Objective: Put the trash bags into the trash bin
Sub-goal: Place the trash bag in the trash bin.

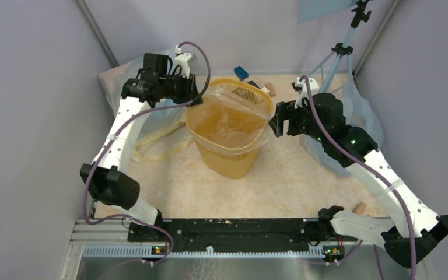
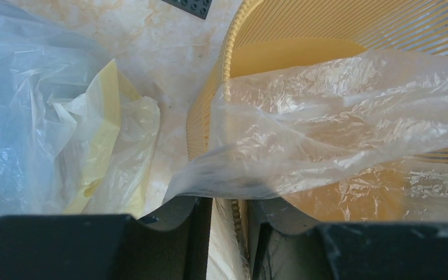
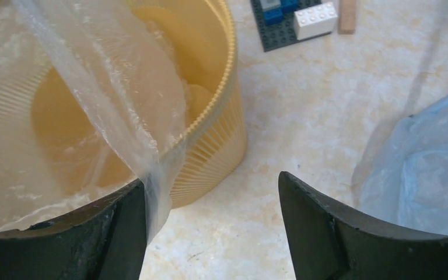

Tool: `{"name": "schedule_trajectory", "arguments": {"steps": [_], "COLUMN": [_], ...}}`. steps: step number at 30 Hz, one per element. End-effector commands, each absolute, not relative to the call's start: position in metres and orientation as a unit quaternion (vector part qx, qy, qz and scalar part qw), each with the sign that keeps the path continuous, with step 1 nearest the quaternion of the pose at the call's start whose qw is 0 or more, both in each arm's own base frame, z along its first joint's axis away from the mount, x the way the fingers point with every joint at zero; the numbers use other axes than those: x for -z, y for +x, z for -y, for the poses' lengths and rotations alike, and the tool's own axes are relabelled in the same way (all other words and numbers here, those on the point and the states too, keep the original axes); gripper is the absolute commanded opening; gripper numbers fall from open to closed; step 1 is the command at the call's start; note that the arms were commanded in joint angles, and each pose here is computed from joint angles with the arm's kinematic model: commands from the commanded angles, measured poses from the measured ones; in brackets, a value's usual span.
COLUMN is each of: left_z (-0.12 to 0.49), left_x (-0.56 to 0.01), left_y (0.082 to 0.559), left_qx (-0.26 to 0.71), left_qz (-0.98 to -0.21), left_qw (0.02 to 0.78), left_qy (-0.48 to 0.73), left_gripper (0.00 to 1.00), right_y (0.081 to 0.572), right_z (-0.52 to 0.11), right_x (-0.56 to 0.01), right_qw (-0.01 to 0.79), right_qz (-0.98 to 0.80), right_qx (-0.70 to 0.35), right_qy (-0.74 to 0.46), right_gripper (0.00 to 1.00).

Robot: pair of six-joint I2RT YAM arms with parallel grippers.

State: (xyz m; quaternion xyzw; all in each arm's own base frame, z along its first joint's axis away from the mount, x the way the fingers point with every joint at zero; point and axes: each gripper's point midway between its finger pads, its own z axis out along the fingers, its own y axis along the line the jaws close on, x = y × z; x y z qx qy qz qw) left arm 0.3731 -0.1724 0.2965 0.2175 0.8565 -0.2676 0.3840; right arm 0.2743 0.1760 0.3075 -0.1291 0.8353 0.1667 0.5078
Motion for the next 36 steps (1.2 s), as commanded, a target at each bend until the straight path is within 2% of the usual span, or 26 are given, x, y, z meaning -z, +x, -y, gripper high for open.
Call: {"name": "schedule_trajectory", "arguments": {"steps": [1,3,14,16,18,24,30,36], "left_z": [0.172,0.172,0.172,0.172,0.172,0.175,0.177,0.178], "left_x": [-0.312,-0.313,-0.315,-0.315,-0.313,-0.308,-0.308,-0.309], "left_y": [0.375,0.375,0.375,0.375,0.376,0.375,0.376,0.376], "left_qx": [0.258,0.258,0.256,0.256,0.255,0.256,0.256,0.256], "left_qz": [-0.839,-0.838,-0.836,-0.835,-0.836,-0.838,-0.837,-0.833], "left_qw": [0.418,0.42,0.425,0.425,0.423,0.419,0.419,0.422], "left_qy": [0.233,0.232,0.235,0.237,0.237,0.239,0.243,0.249], "left_gripper": [0.32,0.32,0.32,0.31,0.31,0.3,0.29,0.29], "right_y": [0.257,0.257,0.269,0.273,0.277,0.283,0.295,0.305], "right_z": [-0.204,-0.205,-0.193,-0.192,-0.193,-0.192,-0.181,-0.158], "right_x": [-0.341,-0.34,-0.314,-0.31,-0.304,-0.269,-0.245,-0.278], "right_qw": [0.522,0.518,0.5,0.497,0.491,0.467,0.456,0.517], "right_qz": [-0.791,-0.793,-0.816,-0.818,-0.822,-0.84,-0.858,-0.836], "right_qx": [-0.276,-0.28,-0.258,-0.258,-0.258,-0.244,-0.21,-0.168], "right_qy": [-0.156,-0.157,-0.132,-0.129,-0.128,-0.128,-0.11,-0.072], "right_gripper": [0.77,0.74,0.18,0.12,0.12,0.33,0.36,0.43]}}
